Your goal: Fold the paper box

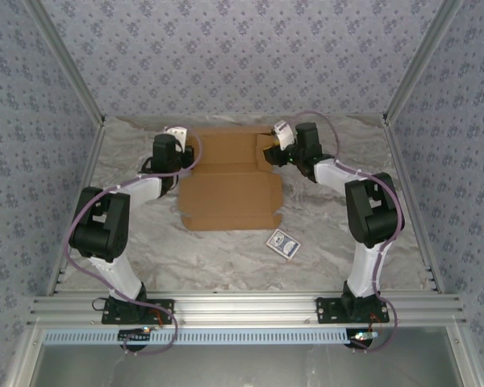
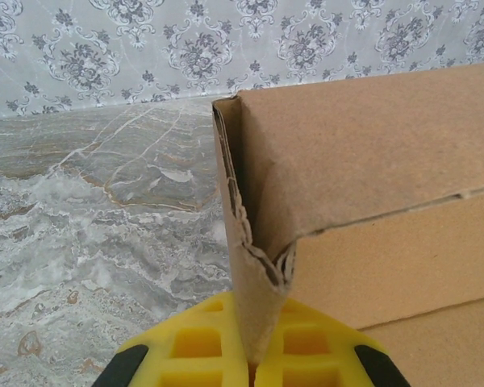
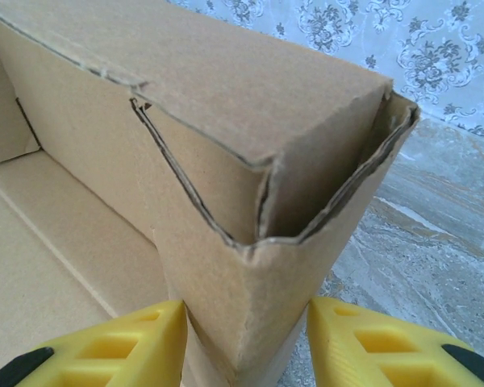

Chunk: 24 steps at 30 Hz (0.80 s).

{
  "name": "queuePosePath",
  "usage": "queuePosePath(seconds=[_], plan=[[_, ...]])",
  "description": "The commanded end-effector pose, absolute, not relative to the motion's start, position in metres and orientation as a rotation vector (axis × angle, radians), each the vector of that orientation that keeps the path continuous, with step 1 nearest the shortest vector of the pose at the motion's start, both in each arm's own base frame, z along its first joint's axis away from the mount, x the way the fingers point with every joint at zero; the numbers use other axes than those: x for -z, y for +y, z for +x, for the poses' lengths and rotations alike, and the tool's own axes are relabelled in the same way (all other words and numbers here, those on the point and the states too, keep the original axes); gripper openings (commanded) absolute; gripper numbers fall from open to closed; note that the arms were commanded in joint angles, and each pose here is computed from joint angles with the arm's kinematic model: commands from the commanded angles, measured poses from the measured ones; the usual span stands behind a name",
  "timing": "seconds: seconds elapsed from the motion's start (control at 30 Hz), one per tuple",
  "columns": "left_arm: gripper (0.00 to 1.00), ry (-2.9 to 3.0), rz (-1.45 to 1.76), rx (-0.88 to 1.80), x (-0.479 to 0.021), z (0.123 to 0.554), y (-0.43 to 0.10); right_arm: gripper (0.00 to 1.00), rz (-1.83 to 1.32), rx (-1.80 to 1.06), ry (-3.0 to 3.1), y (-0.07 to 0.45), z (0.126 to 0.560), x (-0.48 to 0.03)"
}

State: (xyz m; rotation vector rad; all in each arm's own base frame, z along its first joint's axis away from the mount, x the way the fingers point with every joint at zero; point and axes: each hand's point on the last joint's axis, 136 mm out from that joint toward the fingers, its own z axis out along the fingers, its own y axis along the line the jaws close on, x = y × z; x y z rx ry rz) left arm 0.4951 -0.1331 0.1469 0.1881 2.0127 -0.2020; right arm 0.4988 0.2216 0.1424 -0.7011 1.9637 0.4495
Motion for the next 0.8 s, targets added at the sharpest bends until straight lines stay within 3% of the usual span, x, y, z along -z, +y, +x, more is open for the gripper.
queuePosePath(seconds=[0.0,0.53,0.77], plan=[[0.03,1.939,0.231,0.287,-0.176,0.499,-0.151,0.44,-0.648,-0.406,1.915,0.23,0.502,-0.163],[0.03,1.943,0.23,0.294,-0.174,0.498,-0.153,0.31,-0.139,0.041,2.068,0.191,0.527,-0.145],[0.03,1.941,0.23,0.294,-0.175,0.498,-0.153,0.28,-0.053,0.183,2.089,0.185,0.526,-0.141]])
